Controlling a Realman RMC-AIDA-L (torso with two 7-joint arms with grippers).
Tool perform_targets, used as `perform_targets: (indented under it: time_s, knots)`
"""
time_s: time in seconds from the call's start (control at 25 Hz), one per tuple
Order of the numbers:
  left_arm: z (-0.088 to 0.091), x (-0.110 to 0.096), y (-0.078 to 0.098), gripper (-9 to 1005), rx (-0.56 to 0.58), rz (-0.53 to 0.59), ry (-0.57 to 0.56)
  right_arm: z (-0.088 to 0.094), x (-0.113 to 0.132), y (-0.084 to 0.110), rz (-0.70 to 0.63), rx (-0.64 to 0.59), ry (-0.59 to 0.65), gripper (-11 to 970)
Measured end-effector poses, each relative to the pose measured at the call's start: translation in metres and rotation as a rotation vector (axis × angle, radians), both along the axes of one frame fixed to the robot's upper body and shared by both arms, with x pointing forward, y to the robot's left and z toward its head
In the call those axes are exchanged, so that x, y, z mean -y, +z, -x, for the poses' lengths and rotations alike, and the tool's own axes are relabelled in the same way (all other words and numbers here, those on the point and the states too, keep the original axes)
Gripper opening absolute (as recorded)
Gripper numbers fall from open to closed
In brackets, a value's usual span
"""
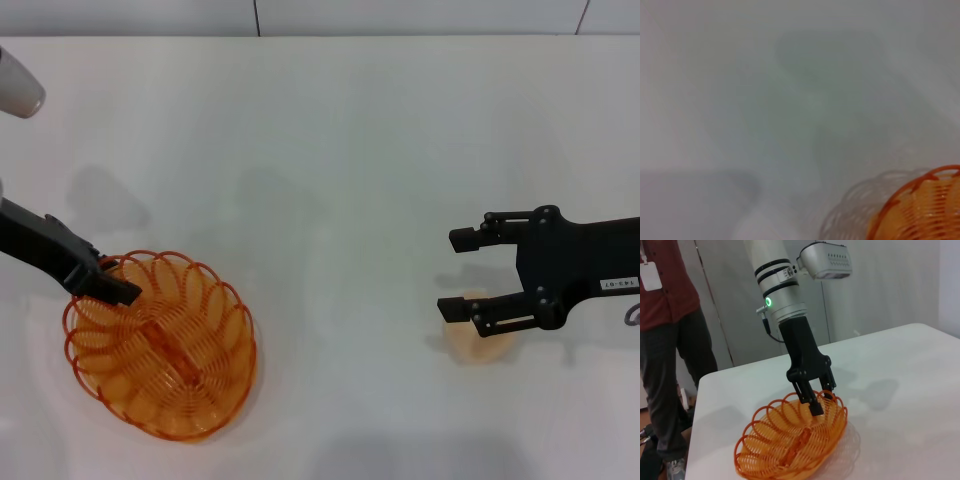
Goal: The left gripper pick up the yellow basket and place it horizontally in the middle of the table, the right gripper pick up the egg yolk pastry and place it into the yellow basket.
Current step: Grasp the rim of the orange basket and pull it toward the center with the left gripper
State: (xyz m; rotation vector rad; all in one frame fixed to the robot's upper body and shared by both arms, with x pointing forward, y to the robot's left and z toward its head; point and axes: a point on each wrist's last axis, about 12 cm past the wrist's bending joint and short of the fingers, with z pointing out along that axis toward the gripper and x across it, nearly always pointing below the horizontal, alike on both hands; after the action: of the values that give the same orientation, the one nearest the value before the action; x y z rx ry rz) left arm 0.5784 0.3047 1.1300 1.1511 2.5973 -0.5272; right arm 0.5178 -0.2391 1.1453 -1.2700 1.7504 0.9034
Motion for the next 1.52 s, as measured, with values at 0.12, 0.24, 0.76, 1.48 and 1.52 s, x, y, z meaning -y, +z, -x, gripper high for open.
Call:
perform_targets:
  time_s: [0.12,0.24,0.76,1.48,1.52]
  knots:
    - [-0.001,0.0,0.0,503,0.007,-0.001,0.011,0.001,0.0,0.0,0.0,-0.002,0.003,800]
    - [-0.002,-0.001,-0.002,443,0.01,-0.006,0.022,0.001,0.0,0.0,0.0,-0.002,0.004,801]
    - [-0.004,0.0,-0.003,213,0.013,-0.005,0.025,0.001,0.0,0.0,0.0,-0.002,0.006,801]
    - [-0.004,0.005,0.005,102,-0.008,0.022,-0.022,0.001,0.002,0.002,-0.001,0.005,-0.001,801]
    - [-0.004,0.005,0.007,98,-0.005,0.029,-0.023,0.001,0.002,0.002,-0.001,0.005,-0.002,801]
